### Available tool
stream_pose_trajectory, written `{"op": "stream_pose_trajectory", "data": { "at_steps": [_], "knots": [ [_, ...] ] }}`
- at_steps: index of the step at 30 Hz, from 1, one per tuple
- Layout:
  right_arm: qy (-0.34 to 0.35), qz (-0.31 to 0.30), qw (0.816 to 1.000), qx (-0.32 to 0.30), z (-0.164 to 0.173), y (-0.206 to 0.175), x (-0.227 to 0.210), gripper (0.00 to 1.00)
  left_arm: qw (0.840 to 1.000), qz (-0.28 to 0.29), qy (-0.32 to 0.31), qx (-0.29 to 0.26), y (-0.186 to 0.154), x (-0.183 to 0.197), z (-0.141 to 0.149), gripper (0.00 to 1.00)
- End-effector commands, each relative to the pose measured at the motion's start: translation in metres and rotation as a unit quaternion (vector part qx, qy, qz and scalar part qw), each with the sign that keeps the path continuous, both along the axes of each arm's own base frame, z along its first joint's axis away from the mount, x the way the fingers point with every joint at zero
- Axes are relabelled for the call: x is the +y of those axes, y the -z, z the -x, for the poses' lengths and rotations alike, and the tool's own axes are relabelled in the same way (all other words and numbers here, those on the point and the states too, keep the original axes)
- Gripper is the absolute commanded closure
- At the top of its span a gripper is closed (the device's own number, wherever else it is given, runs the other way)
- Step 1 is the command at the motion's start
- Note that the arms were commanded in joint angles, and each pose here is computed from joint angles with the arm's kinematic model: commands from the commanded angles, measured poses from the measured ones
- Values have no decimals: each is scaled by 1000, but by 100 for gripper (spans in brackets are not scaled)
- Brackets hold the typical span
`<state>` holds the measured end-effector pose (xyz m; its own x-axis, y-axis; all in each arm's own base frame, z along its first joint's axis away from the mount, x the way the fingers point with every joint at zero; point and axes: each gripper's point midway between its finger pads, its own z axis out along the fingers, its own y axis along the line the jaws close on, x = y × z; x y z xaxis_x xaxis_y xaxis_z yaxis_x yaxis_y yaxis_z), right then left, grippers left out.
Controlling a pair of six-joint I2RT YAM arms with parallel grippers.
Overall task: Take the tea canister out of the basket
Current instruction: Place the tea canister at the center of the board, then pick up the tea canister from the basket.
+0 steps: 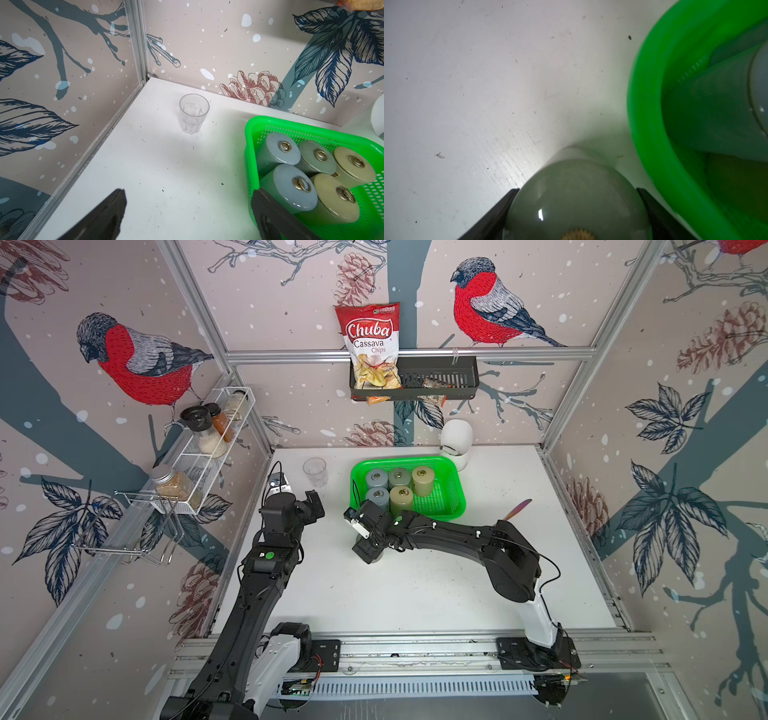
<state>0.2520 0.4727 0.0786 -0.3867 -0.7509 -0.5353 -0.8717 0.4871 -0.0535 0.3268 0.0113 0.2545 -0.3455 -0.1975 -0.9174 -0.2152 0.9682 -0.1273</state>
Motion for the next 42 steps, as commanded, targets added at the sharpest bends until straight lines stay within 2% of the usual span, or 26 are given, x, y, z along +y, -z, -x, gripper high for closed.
{"op": "stream_pose_trajectory", "data": {
  "at_steps": [1,7,14,18,25,32,37,42],
  "knots": [
    [2,-10,1000,3,-1,-1,4,56,1000,2,7,-1,-2,-2,0,2],
    [-12,-15,1000,18,5,-4,6,28,1000,2,13,-2,-2,-4,-1,2],
    [-13,-23,1000,18,3,-11,7,15,1000,1,16,-3,-4,-5,-1,2],
    [-12,-63,997,30,-1,-32,11,1,1000,4,21,-9,-8,-7,-1,2],
    [12,-107,994,-4,-24,-88,2,0,999,8,33,-20,-14,-11,0,2],
    [102,-136,984,-43,-78,-142,-51,1,998,14,65,-16,-15,-22,-5,2],
    [150,-90,983,-55,-111,-134,-97,1,993,45,106,-23,-12,-43,-10,2],
    [144,-28,988,-38,-128,-97,-127,0,985,41,165,-28,-10,-74,-11,2]
  ]
}}
